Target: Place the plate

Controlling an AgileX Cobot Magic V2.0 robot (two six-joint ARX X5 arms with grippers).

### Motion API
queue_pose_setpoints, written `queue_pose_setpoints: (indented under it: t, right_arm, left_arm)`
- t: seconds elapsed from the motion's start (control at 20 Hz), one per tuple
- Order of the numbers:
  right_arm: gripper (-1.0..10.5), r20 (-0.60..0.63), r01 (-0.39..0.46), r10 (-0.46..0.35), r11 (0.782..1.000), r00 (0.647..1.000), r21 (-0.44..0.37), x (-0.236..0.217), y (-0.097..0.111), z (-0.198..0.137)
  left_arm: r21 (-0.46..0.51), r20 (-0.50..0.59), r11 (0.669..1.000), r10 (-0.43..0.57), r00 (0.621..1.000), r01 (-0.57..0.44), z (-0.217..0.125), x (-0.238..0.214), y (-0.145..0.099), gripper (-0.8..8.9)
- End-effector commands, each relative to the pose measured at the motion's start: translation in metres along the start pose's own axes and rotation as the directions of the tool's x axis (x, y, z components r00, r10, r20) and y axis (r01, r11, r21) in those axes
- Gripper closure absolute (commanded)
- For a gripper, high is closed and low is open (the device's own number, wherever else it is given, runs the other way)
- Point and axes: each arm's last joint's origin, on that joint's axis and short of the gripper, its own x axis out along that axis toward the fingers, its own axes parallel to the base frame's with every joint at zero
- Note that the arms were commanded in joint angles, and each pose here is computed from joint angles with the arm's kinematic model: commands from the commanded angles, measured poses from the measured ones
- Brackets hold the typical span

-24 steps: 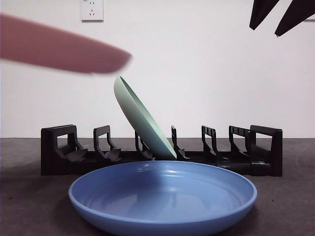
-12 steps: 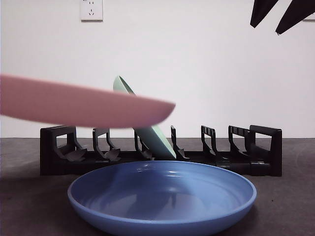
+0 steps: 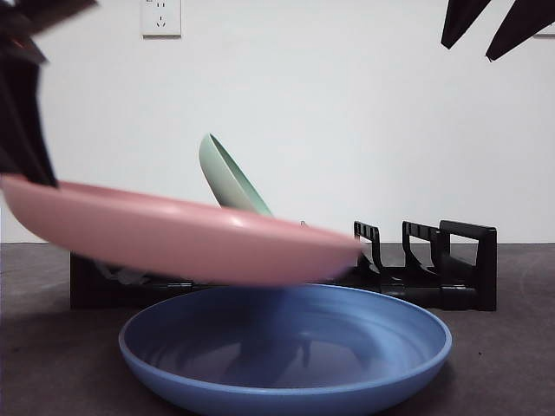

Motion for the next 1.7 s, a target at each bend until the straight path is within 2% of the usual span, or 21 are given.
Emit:
queue_pose_setpoints:
  t: [0.05,0.4,0.75,0.85,1.0,1.1,1.25,1.45,1.7]
  right_arm:
    - [6.7,0.022,-0.006,0.007,1.0,1.0,-0.015,-0.002,0.001,0.005]
    - [6.7,0.021,-0.006,0.007,1.0,1.0,-0.022,-0.002,0.001,0.005]
    - [6.7,0.021,-0.006,0.007,1.0,1.0,-0.027,-0.002,0.001,0.005]
    - [6.7,0.021,-0.006,0.007,1.0,1.0,-0.027,-0.002,0.001,0.005]
    - [6.7,0.021,-0.006,0.007,1.0,1.0,-0.026,-0.002,0.001,0.005]
    - [6.7,0.02,-0.006,0.006,1.0,1.0,-0.026,-0.002,0.001,0.005]
    - [6.7,0.009,-0.005,0.005,1.0,1.0,-0.026,-0.002,0.001,0.003]
    - [6.7,-0.016,-0.003,0.002,1.0,1.0,-0.027,-0.002,0.001,0.001]
    - [6.7,-0.016,-0.003,0.003,1.0,1.0,-0.025,-0.002,0.001,0.001]
  left_arm:
    - [-0.003,0.013,1.0,0.019,1.0,-0.019,0.002,0.014,-0.009,7.98]
    - [0.002,0.02,0.998,0.064,0.998,-0.064,0.004,0.052,-0.023,7.98]
    - [0.014,-0.049,0.994,0.112,0.993,-0.111,-0.003,0.078,-0.026,7.85]
    - [0.02,-0.055,0.993,0.114,0.992,-0.113,-0.005,0.079,-0.027,7.29]
    - [0.021,-0.065,0.992,0.125,0.99,-0.123,-0.005,0.079,-0.026,5.24]
    - [0.051,-0.089,0.987,0.154,0.984,-0.15,-0.006,0.076,-0.025,5.21]
    - [0.159,-0.067,0.966,0.215,0.974,-0.202,0.0,0.061,-0.024,5.21]
    - [0.302,0.049,0.921,0.243,0.969,-0.246,0.017,0.018,-0.021,5.24]
    - [0.312,0.216,0.921,0.171,0.961,-0.234,0.032,-0.052,-0.015,5.34]
